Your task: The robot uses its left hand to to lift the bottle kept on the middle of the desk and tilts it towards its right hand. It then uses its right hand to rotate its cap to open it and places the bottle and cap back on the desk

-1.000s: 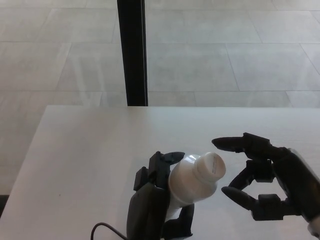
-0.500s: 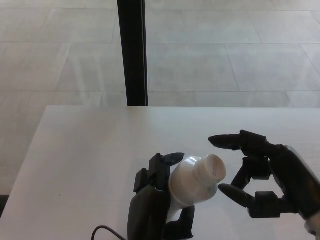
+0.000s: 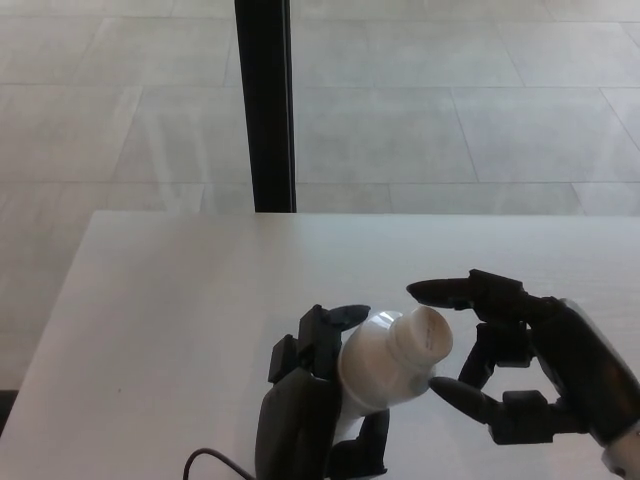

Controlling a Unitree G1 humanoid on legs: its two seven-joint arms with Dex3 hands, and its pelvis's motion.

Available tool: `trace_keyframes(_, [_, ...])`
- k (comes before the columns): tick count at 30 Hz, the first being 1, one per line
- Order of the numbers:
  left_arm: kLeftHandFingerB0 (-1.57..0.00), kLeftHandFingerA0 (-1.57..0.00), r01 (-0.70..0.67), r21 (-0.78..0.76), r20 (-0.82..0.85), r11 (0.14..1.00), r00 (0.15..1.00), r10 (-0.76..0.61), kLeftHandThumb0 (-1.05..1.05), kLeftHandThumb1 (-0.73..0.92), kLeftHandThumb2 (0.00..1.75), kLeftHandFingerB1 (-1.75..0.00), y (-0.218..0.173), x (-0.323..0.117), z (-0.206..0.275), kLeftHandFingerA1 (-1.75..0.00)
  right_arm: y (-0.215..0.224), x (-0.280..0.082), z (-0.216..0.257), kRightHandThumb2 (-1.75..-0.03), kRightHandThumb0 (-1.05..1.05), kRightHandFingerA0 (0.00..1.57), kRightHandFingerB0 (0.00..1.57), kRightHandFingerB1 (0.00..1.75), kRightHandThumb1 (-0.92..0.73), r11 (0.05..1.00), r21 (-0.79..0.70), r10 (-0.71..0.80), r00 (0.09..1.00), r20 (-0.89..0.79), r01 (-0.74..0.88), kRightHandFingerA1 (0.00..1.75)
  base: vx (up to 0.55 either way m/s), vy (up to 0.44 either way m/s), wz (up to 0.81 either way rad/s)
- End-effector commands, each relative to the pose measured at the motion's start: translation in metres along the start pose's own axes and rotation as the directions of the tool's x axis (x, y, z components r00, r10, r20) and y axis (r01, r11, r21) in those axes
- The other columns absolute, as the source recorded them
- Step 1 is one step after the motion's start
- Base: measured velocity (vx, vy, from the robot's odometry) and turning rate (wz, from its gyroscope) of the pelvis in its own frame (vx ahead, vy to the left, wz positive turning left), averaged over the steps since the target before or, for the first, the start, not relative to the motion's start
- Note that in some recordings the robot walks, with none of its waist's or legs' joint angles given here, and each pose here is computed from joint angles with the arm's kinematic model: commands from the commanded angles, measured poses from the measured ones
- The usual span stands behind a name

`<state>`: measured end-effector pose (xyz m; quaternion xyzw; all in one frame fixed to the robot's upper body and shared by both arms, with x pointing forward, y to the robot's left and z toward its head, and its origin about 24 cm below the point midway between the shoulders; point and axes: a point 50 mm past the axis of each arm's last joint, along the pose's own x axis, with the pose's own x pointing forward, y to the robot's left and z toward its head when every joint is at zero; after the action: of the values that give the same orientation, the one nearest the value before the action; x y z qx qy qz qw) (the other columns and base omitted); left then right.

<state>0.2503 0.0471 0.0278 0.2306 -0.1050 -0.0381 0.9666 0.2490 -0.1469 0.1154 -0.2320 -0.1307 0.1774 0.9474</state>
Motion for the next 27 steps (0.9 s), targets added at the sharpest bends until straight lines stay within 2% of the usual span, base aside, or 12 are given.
trace_keyframes(1, [-1.02,-1.11,0.018,0.02,-0.051,1.0,0.999,-0.017,0.1,0.74,1.34,-1.14,-0.0035,-0.0021,-0.006,-1.22,-0.002,0.0019,0.0011,-0.61,-0.53,0.91,0.56,0.39,-0.58,1.0,0.0,-0.006,1.0,0.005,0.006,1.33,0.0,0.0,0.0])
trace_keyframes(11, [-1.02,-1.11,0.011,0.021,-0.048,1.0,0.999,-0.01,0.11,0.75,1.33,-1.14,-0.0029,-0.0016,-0.0061,-1.21,-0.0012,0.004,0.0009,-0.59,-0.39,0.93,0.66,0.45,-0.64,1.0,0.006,-0.024,1.0,0.02,0.024,1.48,0.0,0.0,0.0])
trace_keyframes(12, [-0.9,-1.1,0.011,0.02,-0.046,1.0,0.999,-0.01,0.19,0.61,1.41,-1.45,-0.0028,-0.0016,-0.0061,-1.75,-0.0011,0.004,0.0004,-0.63,-0.38,0.94,0.68,0.46,-0.63,1.0,0.014,-0.028,1.0,0.013,0.028,1.51,0.0,0.0,0.0])
trace_keyframes(14, [-0.81,-0.93,0.01,0.022,-0.04,1.0,0.999,-0.009,0.21,0.58,1.38,-1.56,-0.0026,-0.0017,-0.0061,-1.75,-0.0009,0.004,0.0001,-0.59,-0.35,0.96,0.7,0.48,-0.66,0.999,0.024,-0.031,0.999,0.017,0.03,1.5,0.0,0.0,0.0])
trace_keyframes(15, [-1.02,-1.1,0.011,0.023,-0.039,1.0,0.999,-0.011,0.11,0.74,1.33,-1.14,-0.0028,-0.0018,-0.006,-1.21,-0.0007,0.0037,0.0004,-0.6,-0.34,0.98,0.75,0.51,-0.69,0.999,0.023,-0.037,0.999,0.024,0.036,1.54,0.0,0.0,0.0])
trace_keyframes(17, [-0.9,-1.1,0.014,0.024,-0.042,1.0,0.999,-0.013,0.16,0.58,1.4,-1.46,-0.0032,-0.0019,-0.0062,-1.74,-0.0004,0.0034,0.0011,-0.6,-0.33,0.98,0.81,0.55,-0.69,0.998,0.017,-0.054,0.998,0.036,0.053,1.57,0.0,0.0,0.0])
trace_keyframes(18, [-1.03,-1.11,0.011,0.023,-0.039,1.0,0.999,-0.01,0.11,0.74,1.33,-1.15,-0.0032,-0.0019,-0.0064,-1.21,-0.0003,0.0032,0.001,-0.67,-0.31,0.96,0.84,0.58,-0.67,0.998,0.015,-0.059,0.997,0.04,0.058,1.61,0.0,0.0,0.0])
trace_keyframes(20, [-1.02,-1.1,0.01,0.017,-0.045,1.0,0.999,-0.009,0.11,0.74,1.33,-1.14,-0.0031,-0.0023,-0.0062,-1.21,-0.0003,0.0027,0.0002,-0.69,-0.31,0.97,0.85,0.58,-0.66,0.998,0.007,-0.066,0.997,0.049,0.066,1.6,0.0,0.0,0.0])
trace_keyframes(21, [-0.87,-1.07,0.011,0.022,-0.052,1.0,0.999,-0.009,0.15,0.61,1.4,-1.45,-0.0031,-0.0024,-0.0062,-1.75,-0.0003,0.0025,-0.0004,-0.7,-0.27,0.96,0.88,0.6,-0.65,0.998,0.007,-0.069,0.996,0.051,0.068,1.56,0.0,0.0,0.0])
trace_keyframes(22, [-0.88,-1.07,0.011,0.029,-0.06,1.0,0.998,-0.009,0.17,0.59,1.42,-1.45,-0.003,-0.0025,-0.0064,-1.75,-0.0003,0.0021,-0.0014,-0.7,-0.28,0.94,0.9,0.61,-0.64,0.997,0.005,-0.072,0.996,0.049,0.072,1.57,0.0,0.0,0.0])
trace_keyframes(23, [-1.02,-1.1,0.008,0.031,-0.058,0.999,0.998,-0.006,0.12,0.73,1.33,-1.14,-0.0031,-0.0026,-0.0064,-1.21,-0.0009,0.0011,-0.0029,-0.71,-0.28,0.96,0.9,0.62,-0.64,0.997,-0.003,-0.076,0.996,0.047,0.076,1.59,0.0,0.0,0.0])
trace_keyframes(27, [-1.01,-1.09,0.005,0.03,-0.058,1.0,0.998,-0.003,0.13,0.73,1.33,-1.14,-0.0033,-0.0032,-0.0064,-1.21,-0.0018,-0.0011,-0.0065,-0.96,-0.33,1.2,0.85,0.75,-0.47,0.997,-0.003,-0.076,0.996,0.038,0.076,1.31,0.0,0.0,0.0])
